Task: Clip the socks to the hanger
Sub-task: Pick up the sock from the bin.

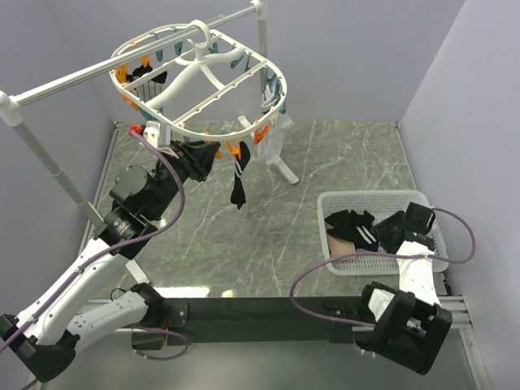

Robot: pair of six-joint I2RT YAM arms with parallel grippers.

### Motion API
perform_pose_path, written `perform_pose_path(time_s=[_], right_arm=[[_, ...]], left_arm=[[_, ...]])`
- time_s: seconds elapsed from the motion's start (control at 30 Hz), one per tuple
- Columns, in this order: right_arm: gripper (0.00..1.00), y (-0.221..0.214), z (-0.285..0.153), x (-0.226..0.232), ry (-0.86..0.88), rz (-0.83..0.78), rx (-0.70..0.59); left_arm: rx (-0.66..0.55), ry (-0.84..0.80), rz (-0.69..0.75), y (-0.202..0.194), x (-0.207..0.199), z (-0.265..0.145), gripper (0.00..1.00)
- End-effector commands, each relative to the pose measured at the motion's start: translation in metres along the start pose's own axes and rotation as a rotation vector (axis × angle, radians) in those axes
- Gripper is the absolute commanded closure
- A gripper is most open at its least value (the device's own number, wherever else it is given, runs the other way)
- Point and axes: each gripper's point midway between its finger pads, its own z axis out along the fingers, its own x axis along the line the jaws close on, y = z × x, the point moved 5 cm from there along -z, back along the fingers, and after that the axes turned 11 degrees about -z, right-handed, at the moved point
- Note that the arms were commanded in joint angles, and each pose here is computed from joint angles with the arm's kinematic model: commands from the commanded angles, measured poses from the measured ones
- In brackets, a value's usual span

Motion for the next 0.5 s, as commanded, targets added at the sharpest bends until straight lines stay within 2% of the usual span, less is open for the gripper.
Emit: perform_pose_path(time_s=[0.0,0.2,0.43,0.47], right_arm=[[0.42,0.002,0.009,0.003,0.015,0.023,-0.001],[0.44,0.000,0.020,0.002,0.012,0.024,0.031],[0.53,0.005,0.027,0.012,0.065,0.024,0.017],[0.58,0.005,0.028,0.012,0.067,0.021,0.021]], left_arm=[[-0.062,-0.027,-0.001,0.014,-0.006,-0.002,0.76],[-0.067,-0.021,0.002,0.015,-0.005,-0.002,0.76],[-0.068,-0.014,0.005,0.014,-0.003,-0.002,0.76],[-0.071,-0.014,0.008,0.015,-0.004,-0.002,0.76]])
